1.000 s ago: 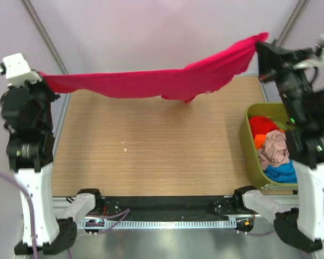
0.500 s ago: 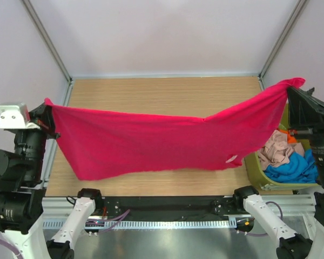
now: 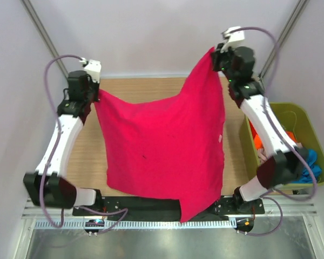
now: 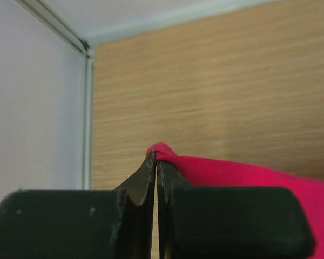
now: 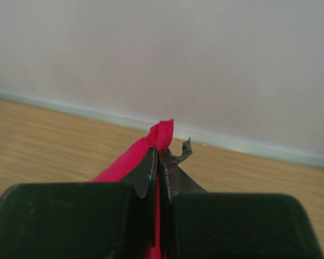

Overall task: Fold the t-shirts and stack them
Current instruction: Flatten the tshirt out

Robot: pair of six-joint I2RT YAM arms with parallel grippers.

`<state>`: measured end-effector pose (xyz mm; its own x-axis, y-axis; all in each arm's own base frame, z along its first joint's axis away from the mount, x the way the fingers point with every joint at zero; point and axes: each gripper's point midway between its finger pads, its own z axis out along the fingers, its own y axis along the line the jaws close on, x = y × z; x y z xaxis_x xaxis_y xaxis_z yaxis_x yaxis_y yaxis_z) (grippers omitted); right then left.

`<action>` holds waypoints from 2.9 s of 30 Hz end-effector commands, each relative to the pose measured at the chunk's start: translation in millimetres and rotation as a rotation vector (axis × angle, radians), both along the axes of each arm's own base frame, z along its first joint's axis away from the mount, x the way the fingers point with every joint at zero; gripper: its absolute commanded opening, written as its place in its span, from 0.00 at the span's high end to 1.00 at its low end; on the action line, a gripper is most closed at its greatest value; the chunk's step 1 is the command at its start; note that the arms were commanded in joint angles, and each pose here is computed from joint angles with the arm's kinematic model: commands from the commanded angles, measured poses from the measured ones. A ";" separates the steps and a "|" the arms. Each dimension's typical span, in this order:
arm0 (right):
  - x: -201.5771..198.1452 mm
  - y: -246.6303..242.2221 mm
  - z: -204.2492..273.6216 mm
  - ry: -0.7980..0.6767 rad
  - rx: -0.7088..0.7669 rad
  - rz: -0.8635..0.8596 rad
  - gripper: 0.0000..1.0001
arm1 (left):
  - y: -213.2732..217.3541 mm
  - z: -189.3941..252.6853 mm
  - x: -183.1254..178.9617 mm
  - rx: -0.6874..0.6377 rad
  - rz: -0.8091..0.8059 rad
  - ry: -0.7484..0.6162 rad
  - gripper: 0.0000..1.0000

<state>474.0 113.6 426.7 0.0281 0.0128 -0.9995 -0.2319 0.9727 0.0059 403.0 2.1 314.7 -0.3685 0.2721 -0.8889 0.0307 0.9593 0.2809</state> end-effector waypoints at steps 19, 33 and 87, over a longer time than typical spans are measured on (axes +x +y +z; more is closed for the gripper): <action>217.1 27.1 -180.2 -0.016 0.106 0.057 0.99 | 55.2 -178.0 215.5 0.026 0.079 0.199 1.00; 180.4 26.1 -113.0 -0.114 0.102 0.092 0.99 | 111.6 -95.7 170.4 0.118 0.373 0.093 1.00; -62.5 6.6 46.1 -0.336 -0.075 0.227 0.99 | 16.5 53.4 -43.8 -0.009 0.103 -0.228 1.00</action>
